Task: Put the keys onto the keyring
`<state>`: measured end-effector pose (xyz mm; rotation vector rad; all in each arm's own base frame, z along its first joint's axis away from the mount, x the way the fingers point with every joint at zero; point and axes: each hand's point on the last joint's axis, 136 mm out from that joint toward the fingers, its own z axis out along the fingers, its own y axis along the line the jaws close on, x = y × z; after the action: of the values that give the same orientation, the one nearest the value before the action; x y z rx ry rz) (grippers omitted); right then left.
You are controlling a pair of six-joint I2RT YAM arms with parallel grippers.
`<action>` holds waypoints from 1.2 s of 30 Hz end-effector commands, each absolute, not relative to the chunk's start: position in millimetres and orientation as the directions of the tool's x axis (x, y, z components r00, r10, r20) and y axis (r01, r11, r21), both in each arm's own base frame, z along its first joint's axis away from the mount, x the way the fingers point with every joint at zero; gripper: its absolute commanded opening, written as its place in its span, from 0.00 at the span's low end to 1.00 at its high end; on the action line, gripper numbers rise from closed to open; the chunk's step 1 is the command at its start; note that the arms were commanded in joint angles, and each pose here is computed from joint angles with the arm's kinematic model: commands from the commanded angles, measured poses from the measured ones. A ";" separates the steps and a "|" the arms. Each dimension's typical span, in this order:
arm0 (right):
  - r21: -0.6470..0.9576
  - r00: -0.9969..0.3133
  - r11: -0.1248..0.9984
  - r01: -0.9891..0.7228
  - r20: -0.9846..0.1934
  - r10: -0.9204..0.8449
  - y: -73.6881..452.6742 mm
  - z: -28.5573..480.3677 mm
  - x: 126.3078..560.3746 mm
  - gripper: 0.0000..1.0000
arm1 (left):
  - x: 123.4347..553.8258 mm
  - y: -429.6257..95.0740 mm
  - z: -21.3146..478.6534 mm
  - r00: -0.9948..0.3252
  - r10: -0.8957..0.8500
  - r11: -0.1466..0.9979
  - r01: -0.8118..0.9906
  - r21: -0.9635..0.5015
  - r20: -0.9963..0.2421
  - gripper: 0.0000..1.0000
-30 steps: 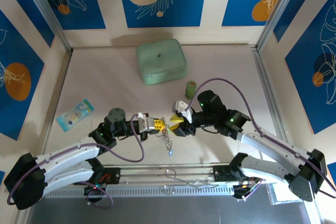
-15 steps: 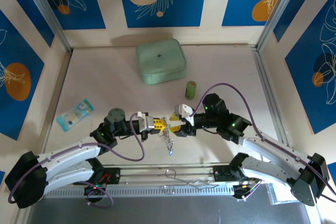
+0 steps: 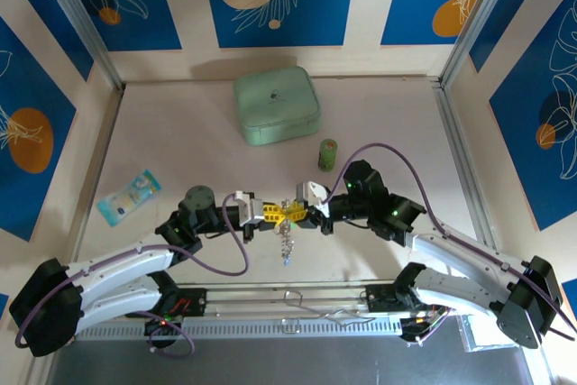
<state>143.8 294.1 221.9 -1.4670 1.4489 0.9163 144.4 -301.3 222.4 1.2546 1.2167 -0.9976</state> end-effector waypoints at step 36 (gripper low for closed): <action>-0.155 0.178 -0.090 -0.984 -0.783 -0.597 309.2 227.6 138.3 0.03 | 146.9 -299.1 215.3 0.209 0.260 0.084 0.968 0.238 -0.943 0.01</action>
<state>143.5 300.6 205.2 -1.8121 1.5621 0.6623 148.5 -295.8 199.6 1.3992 1.3246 -0.8395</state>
